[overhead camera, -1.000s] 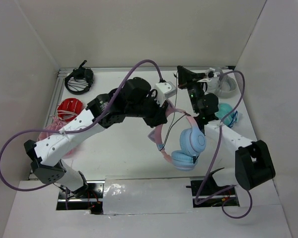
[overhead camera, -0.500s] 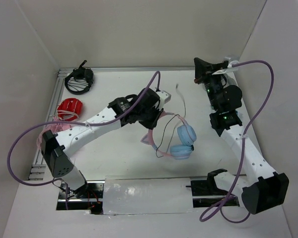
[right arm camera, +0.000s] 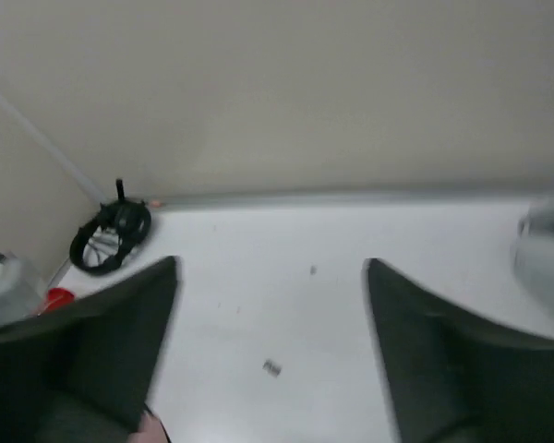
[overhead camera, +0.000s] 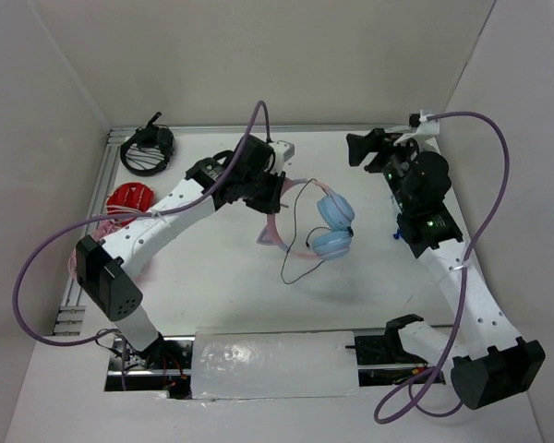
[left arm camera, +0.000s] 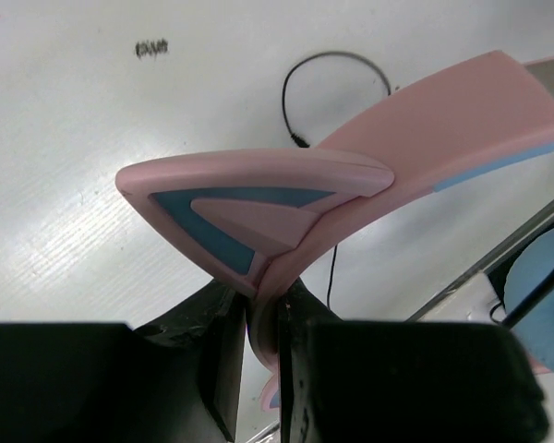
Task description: Wrap the headphones
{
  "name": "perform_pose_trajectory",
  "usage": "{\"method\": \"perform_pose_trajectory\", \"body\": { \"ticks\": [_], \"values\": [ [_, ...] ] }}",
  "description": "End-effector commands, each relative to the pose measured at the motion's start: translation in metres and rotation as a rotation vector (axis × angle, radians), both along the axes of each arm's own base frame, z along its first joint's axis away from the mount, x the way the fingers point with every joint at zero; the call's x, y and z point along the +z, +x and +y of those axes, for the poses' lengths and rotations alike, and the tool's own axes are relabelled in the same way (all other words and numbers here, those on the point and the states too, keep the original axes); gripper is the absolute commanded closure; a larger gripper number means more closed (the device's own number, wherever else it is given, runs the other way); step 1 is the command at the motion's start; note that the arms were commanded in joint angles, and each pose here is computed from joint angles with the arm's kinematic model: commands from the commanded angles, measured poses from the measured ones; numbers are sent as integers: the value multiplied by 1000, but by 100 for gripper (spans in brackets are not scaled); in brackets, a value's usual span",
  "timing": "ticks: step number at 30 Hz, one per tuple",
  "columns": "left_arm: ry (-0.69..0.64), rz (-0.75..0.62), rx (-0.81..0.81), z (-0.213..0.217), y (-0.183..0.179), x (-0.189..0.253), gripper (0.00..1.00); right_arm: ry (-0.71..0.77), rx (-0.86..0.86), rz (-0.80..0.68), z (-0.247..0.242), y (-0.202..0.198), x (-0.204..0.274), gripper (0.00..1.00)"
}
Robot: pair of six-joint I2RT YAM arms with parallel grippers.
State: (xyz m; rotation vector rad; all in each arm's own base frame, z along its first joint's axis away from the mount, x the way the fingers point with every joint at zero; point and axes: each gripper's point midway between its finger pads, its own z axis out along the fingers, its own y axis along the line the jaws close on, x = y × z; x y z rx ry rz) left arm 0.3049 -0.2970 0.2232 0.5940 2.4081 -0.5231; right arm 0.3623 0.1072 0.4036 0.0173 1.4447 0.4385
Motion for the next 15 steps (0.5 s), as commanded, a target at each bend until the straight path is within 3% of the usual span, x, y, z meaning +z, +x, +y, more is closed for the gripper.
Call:
{"method": "perform_pose_trajectory", "body": {
  "ticks": [1, 3, 4, 8, 15],
  "values": [
    [-176, -118, -35, -13, 13, 69, 100, 142, -88, 276, -19, -12, -70, 1],
    [-185, -120, -30, -10, 12, 72, 100, 163, -128, 358, -26, -11, -88, 0],
    [-194, -128, -26, -8, 12, 76, 100, 198, -186, 520, -31, -21, -123, 0],
    [-241, -145, -44, -9, 12, 92, 100, 285, -223, 822, -25, -50, -205, 0],
    [-307, -217, -76, -21, 21, 150, 100, 459, -41, 987, 7, -91, -254, 0]
  ]
}}
